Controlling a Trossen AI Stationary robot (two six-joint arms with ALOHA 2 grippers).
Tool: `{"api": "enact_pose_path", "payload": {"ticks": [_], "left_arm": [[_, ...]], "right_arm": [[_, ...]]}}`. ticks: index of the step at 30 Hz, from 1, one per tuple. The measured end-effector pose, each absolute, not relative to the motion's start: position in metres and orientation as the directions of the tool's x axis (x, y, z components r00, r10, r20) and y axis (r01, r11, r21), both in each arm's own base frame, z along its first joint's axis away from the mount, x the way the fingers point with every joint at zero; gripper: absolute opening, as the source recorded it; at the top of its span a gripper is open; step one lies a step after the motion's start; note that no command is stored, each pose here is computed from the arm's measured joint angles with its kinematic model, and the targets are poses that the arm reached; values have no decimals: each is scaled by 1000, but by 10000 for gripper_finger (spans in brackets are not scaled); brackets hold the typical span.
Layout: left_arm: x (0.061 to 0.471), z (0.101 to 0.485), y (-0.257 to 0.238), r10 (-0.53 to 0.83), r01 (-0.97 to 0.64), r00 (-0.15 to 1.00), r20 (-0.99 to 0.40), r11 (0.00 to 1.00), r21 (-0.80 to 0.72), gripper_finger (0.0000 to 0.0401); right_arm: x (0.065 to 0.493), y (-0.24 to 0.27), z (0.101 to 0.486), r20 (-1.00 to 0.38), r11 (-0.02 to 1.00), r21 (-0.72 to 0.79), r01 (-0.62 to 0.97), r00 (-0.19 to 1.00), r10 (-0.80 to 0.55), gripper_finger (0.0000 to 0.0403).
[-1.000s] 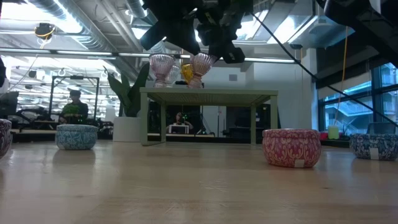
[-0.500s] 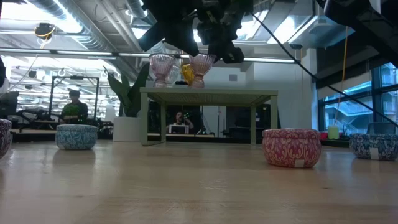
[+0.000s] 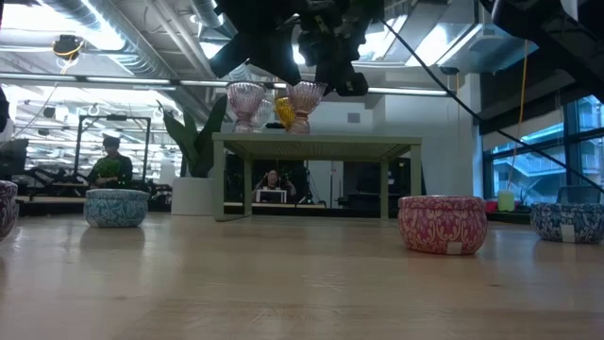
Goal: Pick & Place candle stick holders
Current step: Put the pink glass candle holder on the shelf
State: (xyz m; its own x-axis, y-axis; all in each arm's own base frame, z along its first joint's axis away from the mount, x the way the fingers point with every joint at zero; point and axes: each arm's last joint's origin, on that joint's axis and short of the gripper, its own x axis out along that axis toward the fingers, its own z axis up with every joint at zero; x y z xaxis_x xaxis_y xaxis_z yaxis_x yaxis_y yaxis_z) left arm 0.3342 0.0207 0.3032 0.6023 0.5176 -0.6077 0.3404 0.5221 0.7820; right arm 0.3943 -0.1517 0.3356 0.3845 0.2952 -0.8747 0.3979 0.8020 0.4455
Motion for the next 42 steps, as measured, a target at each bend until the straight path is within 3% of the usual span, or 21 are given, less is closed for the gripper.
{"api": "enact_pose_path", "payload": {"ticks": [14,19,27,42], "left_arm": [[334,303,19,513,341,606,-607,522,782,31],[334,303,19,515,324,605,-607,536,779,31],[334,303,19,526,319,598,-605,537,781,31],[334,303,20,545,315,589,-597,526,790,31]], "right_arm": [[394,-152,336,-873,841,431,327,386,297,83],[395,-153,335,-894,892,355,279,382,236,83],[401,-156,337,-877,894,345,286,436,200,83],[398,-153,336,-886,916,337,219,404,229,93]]}}
